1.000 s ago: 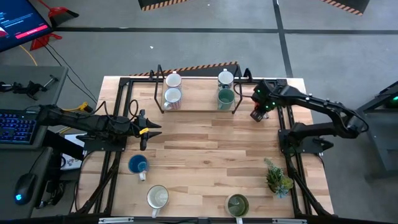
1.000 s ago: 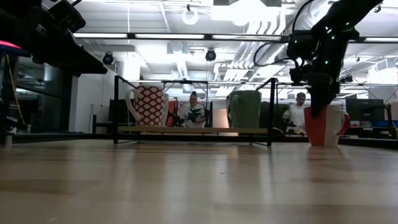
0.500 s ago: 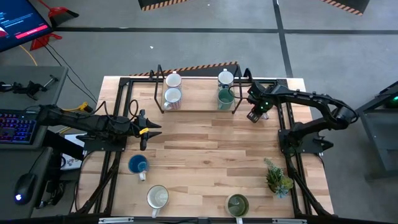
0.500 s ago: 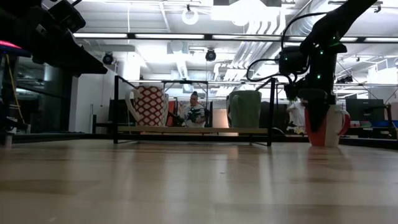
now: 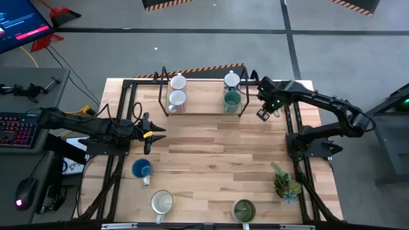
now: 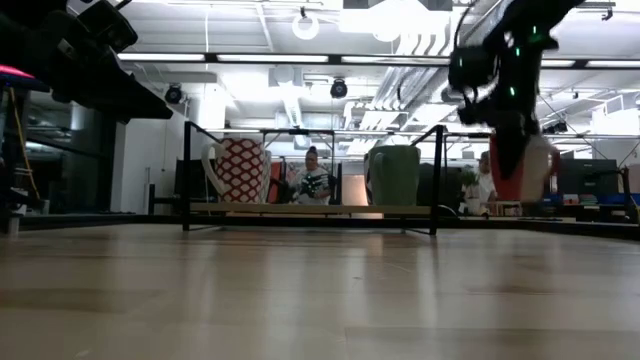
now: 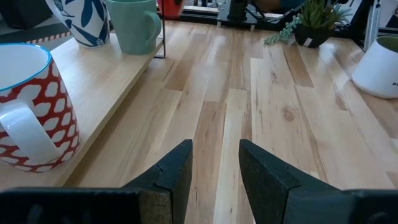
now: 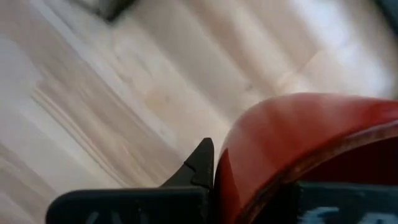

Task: Place coffee mugs
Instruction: Put the red mug on the shelf

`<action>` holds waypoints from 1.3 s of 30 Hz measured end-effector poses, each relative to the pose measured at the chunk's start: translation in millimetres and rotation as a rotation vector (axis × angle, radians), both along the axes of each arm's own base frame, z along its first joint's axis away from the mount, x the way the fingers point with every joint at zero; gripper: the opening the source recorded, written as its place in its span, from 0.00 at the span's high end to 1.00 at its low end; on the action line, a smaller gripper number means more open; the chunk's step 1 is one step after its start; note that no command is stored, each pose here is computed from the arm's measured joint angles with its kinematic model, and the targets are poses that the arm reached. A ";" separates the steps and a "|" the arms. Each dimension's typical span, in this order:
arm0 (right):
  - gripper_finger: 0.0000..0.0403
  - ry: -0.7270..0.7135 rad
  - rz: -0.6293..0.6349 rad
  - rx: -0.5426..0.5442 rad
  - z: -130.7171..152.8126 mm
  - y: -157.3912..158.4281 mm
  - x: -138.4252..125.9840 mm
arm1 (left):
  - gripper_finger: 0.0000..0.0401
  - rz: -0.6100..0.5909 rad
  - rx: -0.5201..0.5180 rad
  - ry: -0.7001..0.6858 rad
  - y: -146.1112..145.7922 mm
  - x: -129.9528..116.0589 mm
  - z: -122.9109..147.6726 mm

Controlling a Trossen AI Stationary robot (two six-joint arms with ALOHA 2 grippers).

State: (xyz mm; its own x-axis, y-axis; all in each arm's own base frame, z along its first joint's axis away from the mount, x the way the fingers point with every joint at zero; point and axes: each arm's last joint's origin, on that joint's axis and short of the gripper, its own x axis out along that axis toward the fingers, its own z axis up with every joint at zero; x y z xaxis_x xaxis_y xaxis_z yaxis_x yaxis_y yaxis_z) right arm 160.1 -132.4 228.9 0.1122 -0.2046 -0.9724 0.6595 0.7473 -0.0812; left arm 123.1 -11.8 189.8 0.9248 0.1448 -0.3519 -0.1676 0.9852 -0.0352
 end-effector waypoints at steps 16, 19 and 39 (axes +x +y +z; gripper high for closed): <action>0.97 -0.402 0.056 -0.318 158.5 0.1 31.8 | 0.70 0.000 0.004 0.025 0.1 -0.9 -2.3; 0.97 -0.433 0.103 -0.306 168.3 -2.0 52.8 | 0.70 0.000 0.004 0.025 0.1 -0.9 -2.3; 0.97 -0.246 0.379 -0.122 121.2 0.8 218.5 | 0.70 0.000 0.009 0.062 0.4 -2.4 -5.5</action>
State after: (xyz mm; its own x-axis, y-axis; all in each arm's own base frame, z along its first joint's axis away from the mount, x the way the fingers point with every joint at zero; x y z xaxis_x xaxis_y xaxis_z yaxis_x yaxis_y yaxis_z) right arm 378.6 -131.6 350.1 0.4251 -0.2155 -0.8791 0.3524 0.9340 -0.0585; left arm 120.7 -11.4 184.2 0.9010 0.1486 -0.4075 -0.1696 0.9854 -0.0157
